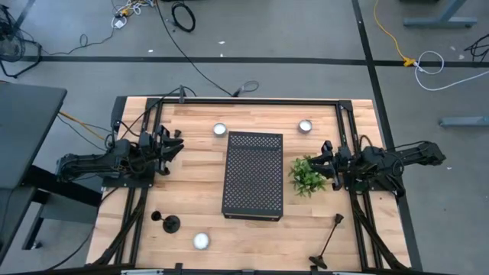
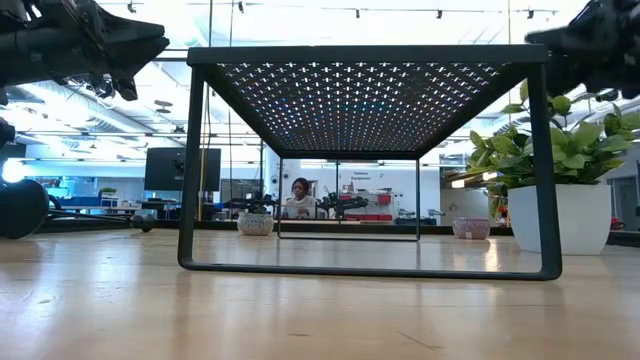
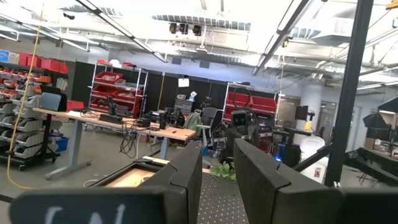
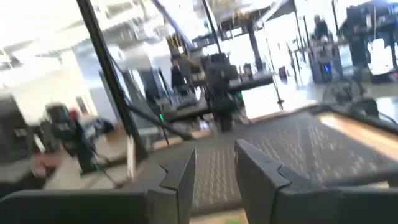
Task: Pick & Place candle stick holders
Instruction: Put the right black candle holder on the shelf
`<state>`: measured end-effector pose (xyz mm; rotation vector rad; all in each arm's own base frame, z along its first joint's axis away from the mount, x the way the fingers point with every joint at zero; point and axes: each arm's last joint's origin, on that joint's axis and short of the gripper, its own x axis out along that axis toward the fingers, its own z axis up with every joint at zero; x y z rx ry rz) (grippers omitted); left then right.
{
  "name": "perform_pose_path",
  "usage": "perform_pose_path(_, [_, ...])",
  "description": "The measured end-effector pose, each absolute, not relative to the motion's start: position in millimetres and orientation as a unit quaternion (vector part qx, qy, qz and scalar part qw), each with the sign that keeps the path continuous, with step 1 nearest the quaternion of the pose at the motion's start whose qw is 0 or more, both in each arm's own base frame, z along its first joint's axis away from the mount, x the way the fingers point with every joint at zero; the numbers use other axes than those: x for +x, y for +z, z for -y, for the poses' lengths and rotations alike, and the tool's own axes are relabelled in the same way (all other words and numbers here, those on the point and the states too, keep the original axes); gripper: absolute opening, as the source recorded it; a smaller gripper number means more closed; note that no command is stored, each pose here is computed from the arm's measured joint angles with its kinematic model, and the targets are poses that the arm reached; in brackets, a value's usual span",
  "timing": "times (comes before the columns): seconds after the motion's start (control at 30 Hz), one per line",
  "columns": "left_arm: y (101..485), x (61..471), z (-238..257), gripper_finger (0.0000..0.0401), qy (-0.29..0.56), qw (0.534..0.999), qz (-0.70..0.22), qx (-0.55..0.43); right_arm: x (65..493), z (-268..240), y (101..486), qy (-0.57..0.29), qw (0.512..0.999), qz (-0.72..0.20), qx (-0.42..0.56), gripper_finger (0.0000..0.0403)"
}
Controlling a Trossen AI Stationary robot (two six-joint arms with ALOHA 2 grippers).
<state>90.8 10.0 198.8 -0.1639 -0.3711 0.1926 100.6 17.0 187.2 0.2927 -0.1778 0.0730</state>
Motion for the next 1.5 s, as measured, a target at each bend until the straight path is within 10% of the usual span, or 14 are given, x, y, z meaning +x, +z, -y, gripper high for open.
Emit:
perform_pose_path(0.33, [199, 91, -10, 0.0094, 0.092, 0.974, 0.185, -0.094, 91, -24, 235, 0.191, 0.939, 0.223, 0.177, 0.0109])
perform_pose_path(0.8, [198, 91, -10, 0.0094, 0.087, 0.974, 0.181, -0.109, 181, -77, 309, 0.163, 0.946, -0.253, 0.123, 0.0058])
perform_pose_path(1.1, [198, 91, -10, 0.0094, 0.086, 0.973, 0.181, -0.118, 179, -112, 311, 0.019, 0.785, -0.583, 0.210, 0.0024])
perform_pose_path(1.5, [198, 91, -10, 0.0094, 0.085, 0.972, 0.182, -0.120, 159, -174, 274, -0.149, 0.615, -0.694, 0.343, 0.0013])
